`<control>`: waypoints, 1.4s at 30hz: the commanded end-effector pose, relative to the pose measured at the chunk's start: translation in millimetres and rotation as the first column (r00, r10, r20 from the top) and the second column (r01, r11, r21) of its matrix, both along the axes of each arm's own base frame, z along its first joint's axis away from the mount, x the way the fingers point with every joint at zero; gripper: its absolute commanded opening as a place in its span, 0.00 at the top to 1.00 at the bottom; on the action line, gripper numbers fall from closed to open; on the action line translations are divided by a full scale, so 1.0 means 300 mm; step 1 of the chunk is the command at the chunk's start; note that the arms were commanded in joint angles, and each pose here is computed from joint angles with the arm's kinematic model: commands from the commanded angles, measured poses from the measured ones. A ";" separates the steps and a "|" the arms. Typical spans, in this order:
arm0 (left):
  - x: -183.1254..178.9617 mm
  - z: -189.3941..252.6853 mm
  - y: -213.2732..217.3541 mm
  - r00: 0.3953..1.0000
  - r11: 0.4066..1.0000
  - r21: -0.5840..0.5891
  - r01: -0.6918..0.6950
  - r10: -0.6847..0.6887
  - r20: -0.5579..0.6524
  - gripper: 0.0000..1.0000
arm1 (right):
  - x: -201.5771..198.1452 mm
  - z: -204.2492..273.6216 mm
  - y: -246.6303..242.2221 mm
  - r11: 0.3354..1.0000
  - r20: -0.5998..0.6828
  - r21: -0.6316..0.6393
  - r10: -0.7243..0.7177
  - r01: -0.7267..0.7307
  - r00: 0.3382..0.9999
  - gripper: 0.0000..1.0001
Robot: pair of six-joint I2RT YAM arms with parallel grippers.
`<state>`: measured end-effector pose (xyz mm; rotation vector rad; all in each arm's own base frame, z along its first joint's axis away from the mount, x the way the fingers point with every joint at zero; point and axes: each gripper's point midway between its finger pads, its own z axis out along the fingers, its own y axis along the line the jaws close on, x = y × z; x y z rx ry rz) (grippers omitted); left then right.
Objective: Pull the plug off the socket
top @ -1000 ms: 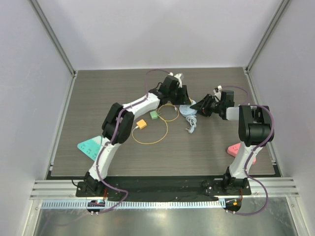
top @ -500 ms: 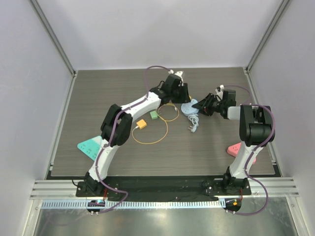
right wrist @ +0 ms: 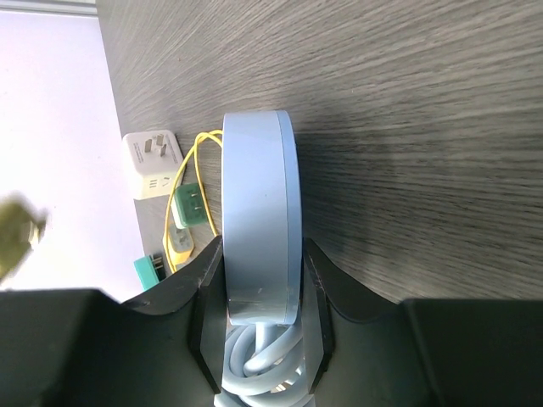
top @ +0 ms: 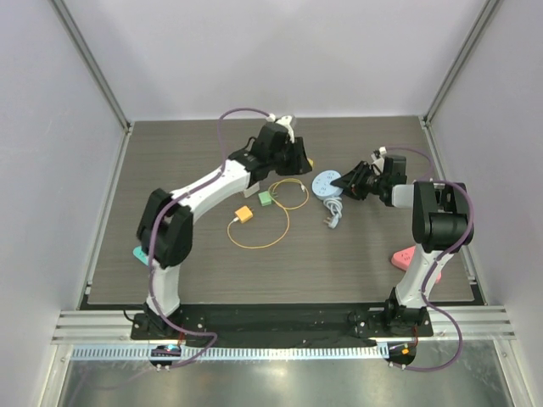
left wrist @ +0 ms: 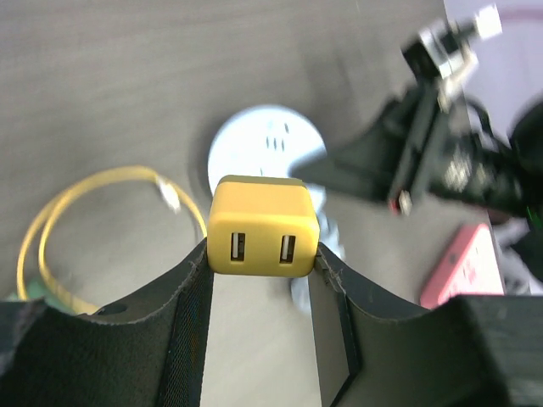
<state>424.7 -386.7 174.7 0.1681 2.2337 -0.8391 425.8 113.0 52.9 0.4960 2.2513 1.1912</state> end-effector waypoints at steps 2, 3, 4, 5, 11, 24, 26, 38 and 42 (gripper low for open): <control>-0.157 0.158 0.089 0.995 0.997 -0.010 0.073 -0.072 0.063 1.00 | 0.026 -0.004 -0.059 0.995 0.022 -0.047 -0.091 0.092 0.996 0.99; -0.185 0.154 0.102 0.995 0.996 -0.009 0.088 -0.087 0.049 1.00 | 0.040 0.004 -0.078 0.991 0.032 -0.059 -0.115 0.117 0.993 0.99; -0.229 0.156 0.109 0.992 0.993 -0.018 0.120 -0.120 0.027 1.00 | 0.058 0.022 -0.090 0.989 0.048 -0.065 -0.129 0.132 0.990 0.99; -0.273 0.115 0.128 0.991 0.991 -0.006 0.133 -0.133 -0.008 1.00 | 0.074 0.035 -0.103 0.986 0.061 -0.070 -0.146 0.150 0.987 0.99; -0.468 0.060 0.197 0.978 0.985 -0.027 0.170 -0.172 -0.116 1.00 | 0.202 0.092 -0.257 0.945 0.104 -0.073 -0.311 0.319 0.945 0.99; -0.570 -0.165 0.422 0.952 0.952 0.293 0.086 0.008 -0.306 1.00 | 0.433 0.095 -0.433 0.896 0.118 -0.226 -0.365 0.382 0.924 0.78; -0.550 -0.176 0.423 0.946 0.933 0.343 0.112 0.005 -0.323 1.00 | 0.447 0.084 -0.429 0.903 0.123 -0.227 -0.344 0.364 0.931 0.67; -0.500 -0.299 0.512 0.871 0.700 0.645 0.308 0.065 -0.487 1.00 | 0.337 0.199 -0.454 0.877 0.282 -0.304 -0.290 0.372 0.915 0.23; -0.460 -0.307 0.531 0.887 0.583 0.745 0.324 0.086 -0.454 1.00 | 0.338 0.210 -0.435 0.894 0.287 -0.259 -0.291 0.366 0.913 0.23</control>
